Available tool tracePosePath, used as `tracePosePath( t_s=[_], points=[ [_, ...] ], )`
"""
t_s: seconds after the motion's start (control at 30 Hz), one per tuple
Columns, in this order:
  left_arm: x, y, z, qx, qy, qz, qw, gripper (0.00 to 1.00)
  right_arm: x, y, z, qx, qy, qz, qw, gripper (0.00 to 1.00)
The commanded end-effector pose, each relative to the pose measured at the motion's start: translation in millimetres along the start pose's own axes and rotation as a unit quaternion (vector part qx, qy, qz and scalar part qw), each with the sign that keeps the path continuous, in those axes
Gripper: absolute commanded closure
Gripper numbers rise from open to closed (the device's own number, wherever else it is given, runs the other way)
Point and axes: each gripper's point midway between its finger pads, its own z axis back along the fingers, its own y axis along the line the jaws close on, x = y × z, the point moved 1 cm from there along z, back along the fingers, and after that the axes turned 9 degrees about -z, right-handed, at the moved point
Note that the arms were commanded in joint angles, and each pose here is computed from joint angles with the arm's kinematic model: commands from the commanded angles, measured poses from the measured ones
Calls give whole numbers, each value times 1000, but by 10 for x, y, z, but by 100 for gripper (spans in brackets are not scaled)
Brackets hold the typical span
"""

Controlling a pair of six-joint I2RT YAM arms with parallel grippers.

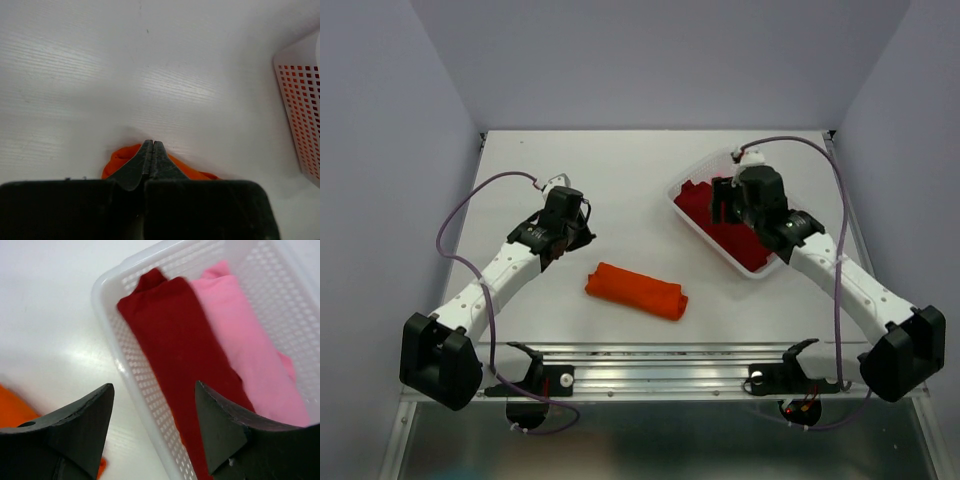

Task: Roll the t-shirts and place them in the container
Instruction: Move the bin to the center of the board.

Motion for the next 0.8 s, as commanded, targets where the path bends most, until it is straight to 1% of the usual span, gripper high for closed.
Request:
tracePosePath(
  t_s=[0.0, 0.03, 0.07, 0.1, 0.2, 0.23, 0.33, 0.37, 0.43, 0.53, 0.6, 0.63, 0.73, 0.77],
  points=[
    [151, -72, 29, -14, -20, 0, 1000, 100, 240, -798, 230, -150, -60, -187, 969, 28],
    [151, -78, 29, -16, -19, 0, 1000, 100, 238, -1035, 273, -178, -68, -222, 956, 27],
    [154, -88, 32, -19, -21, 0, 1000, 100, 228, -1359, 320, -197, -72, -276, 938, 26],
    [149, -86, 27, -19, -21, 0, 1000, 100, 191, -1484, 353, -202, -72, -289, 933, 24],
    [132, -79, 29, -22, -20, -2, 1000, 100, -42, -1730, 393, -229, -50, -345, 909, 18],
    [130, -82, 44, -24, -21, -5, 999, 100, -153, -1862, 430, -255, -40, -371, 892, 17],
    [130, -72, 69, -25, -21, -10, 999, 100, -450, -2054, 491, -291, -25, -424, 857, 16],
    [136, -70, 82, -25, -23, -10, 999, 100, -522, -2044, 476, -292, -19, -434, 852, 16],
    [154, -70, 108, -28, -29, -10, 999, 100, -550, -2020, 506, -290, -30, -453, 842, 16],
    [162, -92, 111, -34, -31, -10, 999, 100, -684, -2009, 470, -290, -22, -460, 839, 17],
    [145, -112, 83, -38, -26, -12, 999, 100, -766, -2020, 431, -295, -13, -460, 838, 24],
    [143, -121, 73, -41, -26, -13, 999, 100, -773, -2037, 393, -293, -17, -459, 838, 31],
    [130, -124, 30, -41, -22, -16, 999, 100, -846, -2026, 326, -277, -25, -453, 847, 41],
    [122, -127, 20, -41, -22, -17, 999, 100, -855, -2022, 313, -273, -25, -450, 850, 48]
  ],
)
